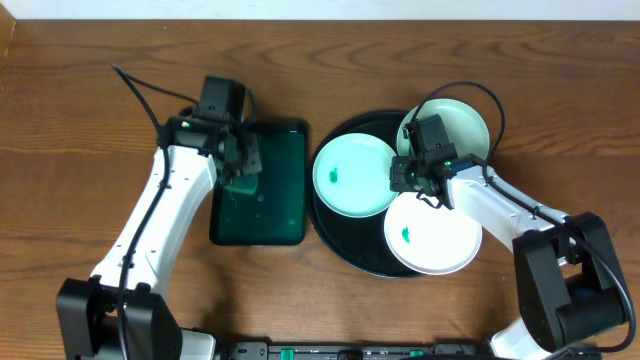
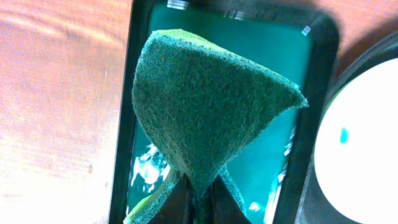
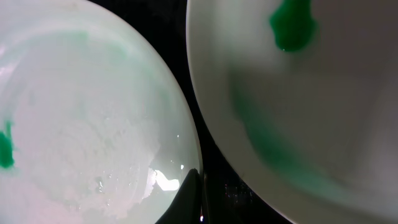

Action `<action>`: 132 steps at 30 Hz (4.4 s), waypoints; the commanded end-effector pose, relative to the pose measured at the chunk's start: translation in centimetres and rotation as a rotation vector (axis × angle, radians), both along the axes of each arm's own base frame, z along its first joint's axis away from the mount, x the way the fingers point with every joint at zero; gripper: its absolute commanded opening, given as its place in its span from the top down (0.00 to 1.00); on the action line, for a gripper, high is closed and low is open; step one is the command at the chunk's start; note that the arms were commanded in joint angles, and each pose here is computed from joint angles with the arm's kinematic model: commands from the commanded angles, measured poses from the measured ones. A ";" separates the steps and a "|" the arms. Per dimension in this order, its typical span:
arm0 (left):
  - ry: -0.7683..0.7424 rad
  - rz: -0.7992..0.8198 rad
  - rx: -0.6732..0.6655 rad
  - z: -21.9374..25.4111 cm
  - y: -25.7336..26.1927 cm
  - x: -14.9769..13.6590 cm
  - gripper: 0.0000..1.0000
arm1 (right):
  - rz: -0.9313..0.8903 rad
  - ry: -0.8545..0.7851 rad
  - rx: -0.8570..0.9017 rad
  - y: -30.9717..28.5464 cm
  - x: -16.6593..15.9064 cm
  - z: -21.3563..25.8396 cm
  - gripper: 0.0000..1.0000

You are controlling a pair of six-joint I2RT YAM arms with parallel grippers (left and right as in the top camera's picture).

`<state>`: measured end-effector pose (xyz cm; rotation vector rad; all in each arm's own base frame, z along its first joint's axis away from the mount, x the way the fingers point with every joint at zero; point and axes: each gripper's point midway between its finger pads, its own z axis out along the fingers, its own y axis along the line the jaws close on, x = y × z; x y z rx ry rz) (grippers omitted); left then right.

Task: Clean dirty plates on tray and stack at the side
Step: 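Carry the sponge with the left gripper toward the pale green plate, then lower the sponge onto the left pale green plate and start wiping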

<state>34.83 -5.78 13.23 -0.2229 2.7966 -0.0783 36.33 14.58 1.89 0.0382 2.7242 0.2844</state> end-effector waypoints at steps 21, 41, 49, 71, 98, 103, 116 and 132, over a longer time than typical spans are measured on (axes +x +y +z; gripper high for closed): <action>-0.117 -0.110 -0.243 -0.2 -13.8 2.2 0.93 | -0.001 0.000 -0.026 -0.3 0.0 -0.4 0.99; 0.039 -0.103 -0.194 -7.8 -15.9 1.6 0.93 | -0.001 0.000 -0.026 -0.3 0.0 -0.4 0.99; 0.006 -0.087 -0.202 -7.8 -17.1 2.0 0.93 | -0.001 0.000 -0.026 -0.3 0.0 -0.4 0.99; 0.107 -0.054 -0.084 -12.6 -15.8 0.5 0.93 | -0.001 0.000 -0.027 -0.3 0.0 -0.4 0.99; 0.244 -0.119 -0.139 -16.0 -18.2 -2.4 0.92 | -0.001 0.000 -0.026 -0.3 0.0 -0.4 0.99; 0.245 -0.119 -0.138 -16.0 -18.1 -2.4 0.93 | -0.001 0.000 -0.026 -0.3 0.0 -0.4 0.99; 0.251 -0.176 -0.132 -16.1 -19.2 -3.3 0.93 | -0.001 0.000 -0.026 -0.3 0.0 -0.4 0.99; 0.203 -0.298 -0.428 -8.5 -24.6 -3.7 0.93 | -0.001 0.000 -0.026 -0.3 0.0 -0.4 0.99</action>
